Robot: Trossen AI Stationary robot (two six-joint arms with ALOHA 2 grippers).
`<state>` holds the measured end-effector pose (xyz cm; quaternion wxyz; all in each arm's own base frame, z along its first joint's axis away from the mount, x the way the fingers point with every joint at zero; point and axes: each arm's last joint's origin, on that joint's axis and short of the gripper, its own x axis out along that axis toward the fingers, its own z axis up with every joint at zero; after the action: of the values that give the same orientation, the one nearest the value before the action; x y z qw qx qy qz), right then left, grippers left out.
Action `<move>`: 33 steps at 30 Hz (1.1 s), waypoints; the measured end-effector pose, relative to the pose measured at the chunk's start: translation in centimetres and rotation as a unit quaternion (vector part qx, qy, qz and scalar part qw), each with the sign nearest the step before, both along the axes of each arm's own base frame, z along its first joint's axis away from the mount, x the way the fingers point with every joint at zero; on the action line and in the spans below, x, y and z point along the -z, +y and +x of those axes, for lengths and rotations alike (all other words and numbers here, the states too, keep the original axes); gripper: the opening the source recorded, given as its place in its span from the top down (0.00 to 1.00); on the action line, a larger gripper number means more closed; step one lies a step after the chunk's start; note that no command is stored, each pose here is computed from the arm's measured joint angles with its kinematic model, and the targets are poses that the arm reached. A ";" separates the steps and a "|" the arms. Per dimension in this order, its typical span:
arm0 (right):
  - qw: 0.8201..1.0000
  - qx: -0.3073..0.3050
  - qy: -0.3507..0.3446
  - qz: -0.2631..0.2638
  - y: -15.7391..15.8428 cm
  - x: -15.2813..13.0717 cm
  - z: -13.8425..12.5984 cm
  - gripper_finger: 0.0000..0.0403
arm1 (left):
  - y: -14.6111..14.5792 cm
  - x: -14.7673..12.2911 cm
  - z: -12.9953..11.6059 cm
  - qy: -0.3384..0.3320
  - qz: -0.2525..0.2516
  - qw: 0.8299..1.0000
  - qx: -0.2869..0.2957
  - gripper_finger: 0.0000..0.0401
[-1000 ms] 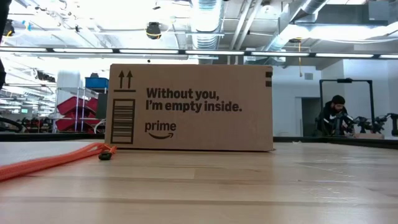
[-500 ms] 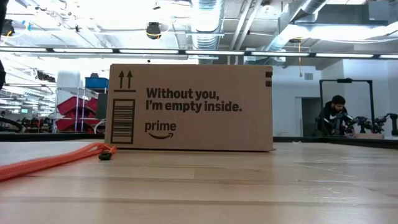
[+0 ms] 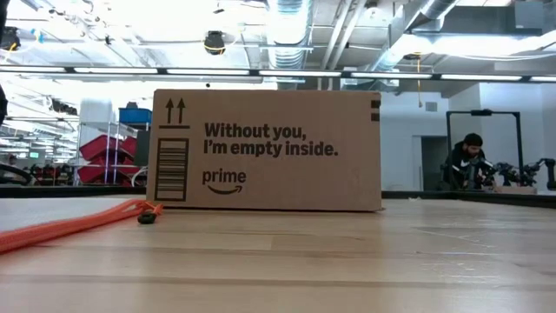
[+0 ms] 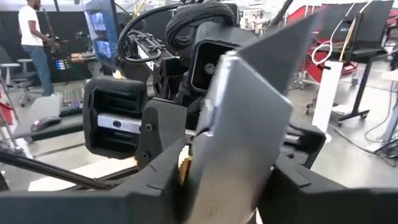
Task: Unpack boxes
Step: Open the cardboard box with the silver cutter
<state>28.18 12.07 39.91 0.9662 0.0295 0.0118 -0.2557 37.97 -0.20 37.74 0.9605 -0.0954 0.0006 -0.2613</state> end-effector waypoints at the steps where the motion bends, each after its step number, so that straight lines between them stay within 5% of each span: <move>1: 1.000 -0.002 0.001 -0.003 0.0 0.0 0.0 0.70 | 0.0 0.0 0.0 -0.003 0.004 1.000 -0.001 0.71; 12: 0.998 -0.023 0.038 -0.044 -0.2 0.0 -0.6 0.70 | 0.2 0.3 -0.1 0.000 0.050 0.999 -0.012 0.70; 17: 0.996 -0.046 0.042 -0.065 -0.9 -1.1 -1.9 0.70 | 0.3 0.7 -0.8 0.052 0.065 0.996 -0.038 0.47; 21: 0.997 -0.048 0.026 -0.052 -1.9 -2.8 -3.8 0.70 | 0.5 0.6 -1.6 0.098 0.097 0.988 -0.069 0.37; 33: 0.987 -0.155 0.041 0.003 -4.4 -2.7 -4.0 0.70 | 0.5 -0.5 -2.6 0.107 0.113 0.980 -0.124 0.37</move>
<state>24.13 7.68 42.58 0.9928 0.0196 0.0568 -0.1035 35.40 0.28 38.24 0.9845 -0.0131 0.1206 -0.1268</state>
